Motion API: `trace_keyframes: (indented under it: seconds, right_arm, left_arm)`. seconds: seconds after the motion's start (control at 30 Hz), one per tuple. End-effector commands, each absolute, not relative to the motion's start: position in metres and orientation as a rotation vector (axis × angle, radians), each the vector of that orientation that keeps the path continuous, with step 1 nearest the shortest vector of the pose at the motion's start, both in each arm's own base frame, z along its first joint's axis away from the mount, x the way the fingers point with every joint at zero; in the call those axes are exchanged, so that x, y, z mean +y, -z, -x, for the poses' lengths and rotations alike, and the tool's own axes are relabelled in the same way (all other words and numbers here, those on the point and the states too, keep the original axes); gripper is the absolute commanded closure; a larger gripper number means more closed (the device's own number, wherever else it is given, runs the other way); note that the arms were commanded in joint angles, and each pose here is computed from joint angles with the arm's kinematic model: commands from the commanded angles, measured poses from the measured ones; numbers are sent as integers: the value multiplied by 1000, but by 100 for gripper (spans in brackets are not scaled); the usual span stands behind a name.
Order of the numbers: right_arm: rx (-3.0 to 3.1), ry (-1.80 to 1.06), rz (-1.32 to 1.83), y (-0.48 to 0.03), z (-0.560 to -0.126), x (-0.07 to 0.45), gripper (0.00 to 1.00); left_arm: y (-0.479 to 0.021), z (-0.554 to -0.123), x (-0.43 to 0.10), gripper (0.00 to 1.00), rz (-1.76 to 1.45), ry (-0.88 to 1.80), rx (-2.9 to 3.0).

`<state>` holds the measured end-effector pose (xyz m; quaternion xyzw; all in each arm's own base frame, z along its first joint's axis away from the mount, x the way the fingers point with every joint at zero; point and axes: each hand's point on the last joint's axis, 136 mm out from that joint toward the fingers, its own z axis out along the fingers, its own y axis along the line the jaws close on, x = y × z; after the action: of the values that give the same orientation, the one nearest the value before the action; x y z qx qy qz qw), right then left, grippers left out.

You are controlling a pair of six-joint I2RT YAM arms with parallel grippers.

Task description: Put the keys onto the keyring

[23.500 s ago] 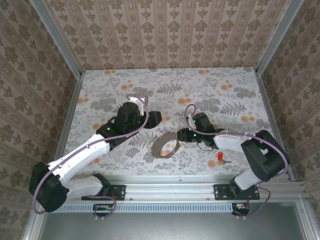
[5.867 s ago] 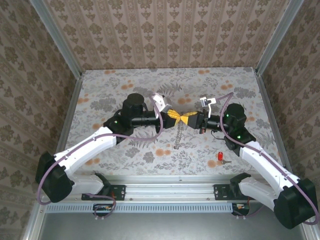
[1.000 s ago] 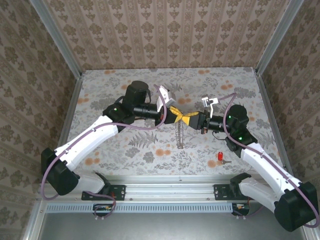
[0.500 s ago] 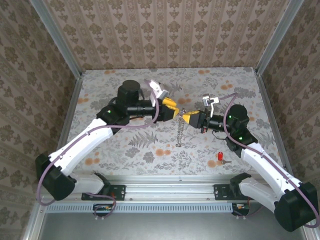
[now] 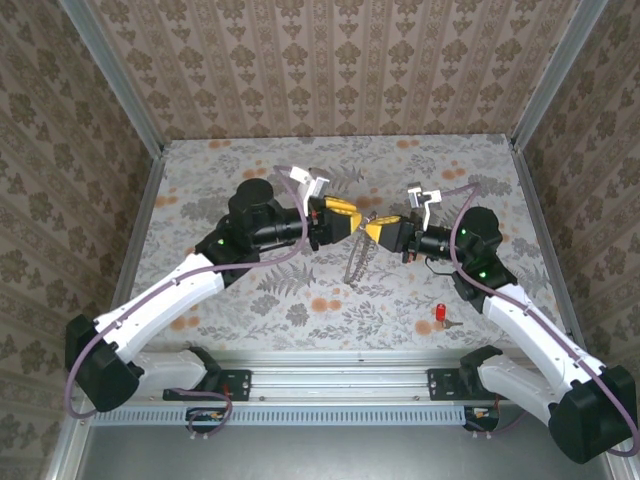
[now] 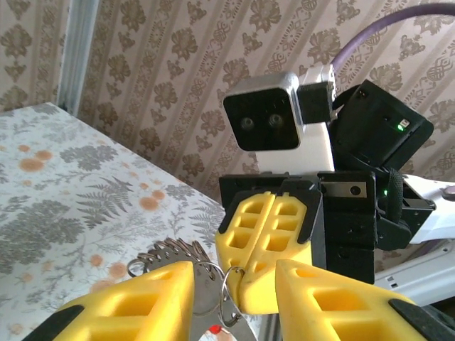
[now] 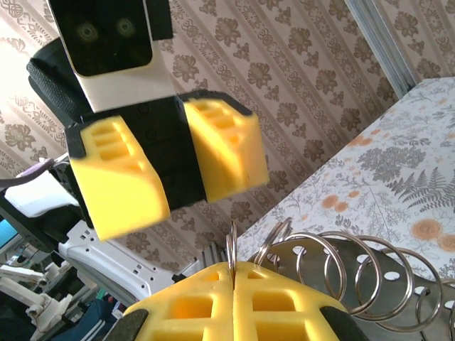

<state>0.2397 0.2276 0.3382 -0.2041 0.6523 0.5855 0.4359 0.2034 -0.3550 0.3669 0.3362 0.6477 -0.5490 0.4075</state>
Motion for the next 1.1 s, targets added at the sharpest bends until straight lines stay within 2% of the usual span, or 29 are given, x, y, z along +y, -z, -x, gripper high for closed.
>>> trace_keyframes:
  seconds: [0.0,0.4,0.77,1.07]
  right_arm:
    - [1511,-1427,534,-371,-237,224,100]
    - [1520,-1416,523,-368,-241,224,100]
    - [1529,-1401,517,-366,-244,224,100]
    - [1541,-1389,501,-361,-248,222,100]
  left_arm:
    - [-369,-204,-362,63,-823,1419,1628]
    - [-368,-205,-362,62,-777,1440,1610]
    - [-365,-195,-371,67,-819,1502,1607]
    - [-365,-195,-362,62,-791,1470,1593]
